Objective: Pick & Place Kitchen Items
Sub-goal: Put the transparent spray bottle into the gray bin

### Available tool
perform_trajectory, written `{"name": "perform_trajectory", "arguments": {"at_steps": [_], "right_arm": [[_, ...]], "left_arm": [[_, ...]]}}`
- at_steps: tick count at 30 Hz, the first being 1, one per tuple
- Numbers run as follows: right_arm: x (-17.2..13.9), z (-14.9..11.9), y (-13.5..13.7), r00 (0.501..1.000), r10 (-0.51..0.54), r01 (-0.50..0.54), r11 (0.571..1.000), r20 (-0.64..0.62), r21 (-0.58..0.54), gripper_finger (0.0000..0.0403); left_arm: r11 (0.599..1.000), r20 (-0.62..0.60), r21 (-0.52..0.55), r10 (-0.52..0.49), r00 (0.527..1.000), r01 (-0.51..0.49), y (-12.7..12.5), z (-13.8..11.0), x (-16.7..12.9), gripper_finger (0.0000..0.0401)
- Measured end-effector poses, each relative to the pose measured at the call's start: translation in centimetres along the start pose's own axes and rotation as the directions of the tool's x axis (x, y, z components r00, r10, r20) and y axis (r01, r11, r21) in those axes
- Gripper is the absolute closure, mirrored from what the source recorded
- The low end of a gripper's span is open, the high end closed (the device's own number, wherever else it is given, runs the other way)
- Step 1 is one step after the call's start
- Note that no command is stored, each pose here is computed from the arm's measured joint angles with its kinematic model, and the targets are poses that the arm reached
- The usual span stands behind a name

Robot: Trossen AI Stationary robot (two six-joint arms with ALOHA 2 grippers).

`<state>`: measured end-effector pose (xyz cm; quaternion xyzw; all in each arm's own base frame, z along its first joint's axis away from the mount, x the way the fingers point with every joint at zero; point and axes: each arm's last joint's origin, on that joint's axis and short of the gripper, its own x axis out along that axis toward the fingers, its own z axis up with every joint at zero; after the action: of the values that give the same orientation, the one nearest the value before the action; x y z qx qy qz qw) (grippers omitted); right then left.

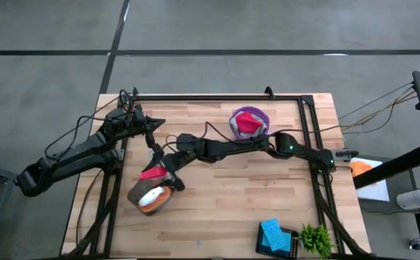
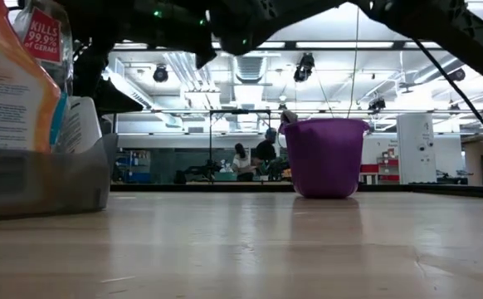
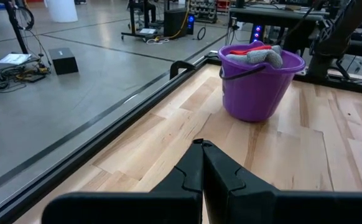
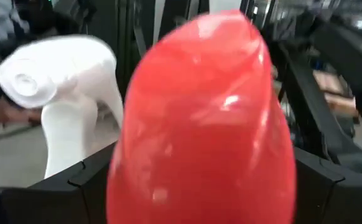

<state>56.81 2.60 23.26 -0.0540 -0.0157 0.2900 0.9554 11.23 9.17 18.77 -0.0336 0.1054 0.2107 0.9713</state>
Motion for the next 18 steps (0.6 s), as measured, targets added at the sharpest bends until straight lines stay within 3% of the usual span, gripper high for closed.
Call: {"name": "perform_trajectory", "arguments": {"at_steps": [6, 18], "right_arm": [[-0.9, 1.8, 0.6, 0.988, -0.004, 0.001, 1.000, -0.153, -0.015, 0.0080], [-4.0, 7.3, 1.9, 0.950, 0.017, -0.018, 1.000, -0.313, -0.001, 0.0080]], "left_arm": [[1.000, 0.000, 0.000, 0.002, 1.000, -0.002, 0.0, 0.0, 0.0, 0.0401], [1.000, -0.001, 0.000, 0.008, 1.000, -0.008, 0.0, 0.0, 0.0, 0.0401]]}}
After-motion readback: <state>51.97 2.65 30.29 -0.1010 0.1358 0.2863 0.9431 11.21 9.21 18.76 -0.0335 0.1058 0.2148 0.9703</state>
